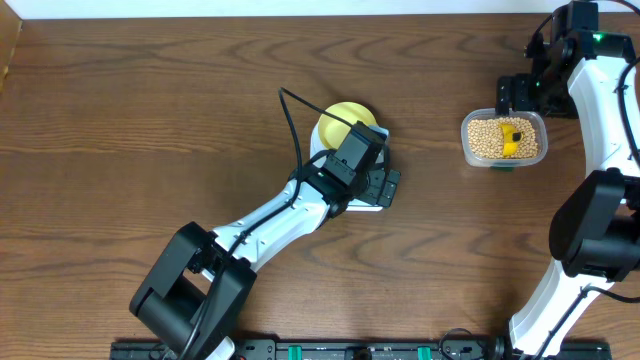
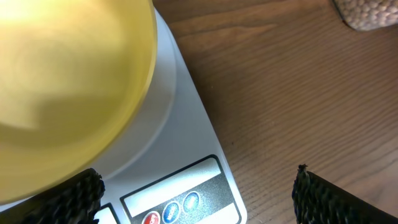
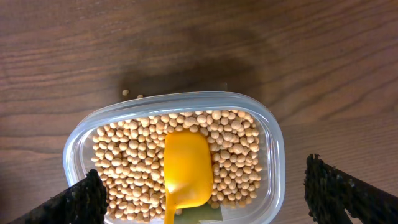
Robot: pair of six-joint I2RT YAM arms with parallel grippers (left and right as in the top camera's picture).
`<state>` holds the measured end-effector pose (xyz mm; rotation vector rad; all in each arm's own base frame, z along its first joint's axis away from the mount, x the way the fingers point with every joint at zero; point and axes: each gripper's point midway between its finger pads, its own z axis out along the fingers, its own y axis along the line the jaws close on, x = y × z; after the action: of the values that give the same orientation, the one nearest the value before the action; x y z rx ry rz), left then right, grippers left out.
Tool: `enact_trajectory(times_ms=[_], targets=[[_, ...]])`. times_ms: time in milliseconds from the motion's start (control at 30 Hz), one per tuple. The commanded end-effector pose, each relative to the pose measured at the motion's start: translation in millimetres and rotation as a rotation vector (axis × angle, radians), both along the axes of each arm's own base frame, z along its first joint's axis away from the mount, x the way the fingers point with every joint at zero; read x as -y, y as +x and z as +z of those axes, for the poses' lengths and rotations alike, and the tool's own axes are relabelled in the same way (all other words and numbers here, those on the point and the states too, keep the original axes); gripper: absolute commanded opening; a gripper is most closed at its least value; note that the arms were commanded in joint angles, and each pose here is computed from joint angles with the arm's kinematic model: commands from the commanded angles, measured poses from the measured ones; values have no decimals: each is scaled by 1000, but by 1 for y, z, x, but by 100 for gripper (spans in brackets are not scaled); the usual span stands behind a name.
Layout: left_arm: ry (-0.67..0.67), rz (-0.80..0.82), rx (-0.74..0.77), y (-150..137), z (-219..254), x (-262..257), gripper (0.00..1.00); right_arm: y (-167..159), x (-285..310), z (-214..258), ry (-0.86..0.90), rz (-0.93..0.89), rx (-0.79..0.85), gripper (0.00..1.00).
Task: Scoop item into bowl and weigh 50g on scale
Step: 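Move the left gripper forward to the scale's front button panel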
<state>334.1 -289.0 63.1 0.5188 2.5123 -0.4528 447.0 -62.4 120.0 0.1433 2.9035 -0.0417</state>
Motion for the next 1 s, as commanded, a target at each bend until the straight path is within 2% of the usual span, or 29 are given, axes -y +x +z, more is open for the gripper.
enact_trajectory(times_ms=[0, 200, 567, 667, 800, 967], targets=[[6, 35, 45, 10, 8, 1, 98, 3, 2, 2, -11, 1, 7, 99], [-8, 22, 66, 13, 3, 13, 98, 3, 2, 2, -11, 1, 7, 99], [-78, -50, 38, 1, 14, 31, 98, 3, 2, 2, -11, 1, 7, 99], [-56, -57, 0, -6, 23, 28, 98, 3, 2, 2, -11, 1, 7, 99], [5, -86, -136, -26, 40, 23, 98, 3, 2, 2, -11, 1, 7, 99], [26, -124, -158, -30, 34, 23, 98, 3, 2, 2, -11, 1, 7, 99]])
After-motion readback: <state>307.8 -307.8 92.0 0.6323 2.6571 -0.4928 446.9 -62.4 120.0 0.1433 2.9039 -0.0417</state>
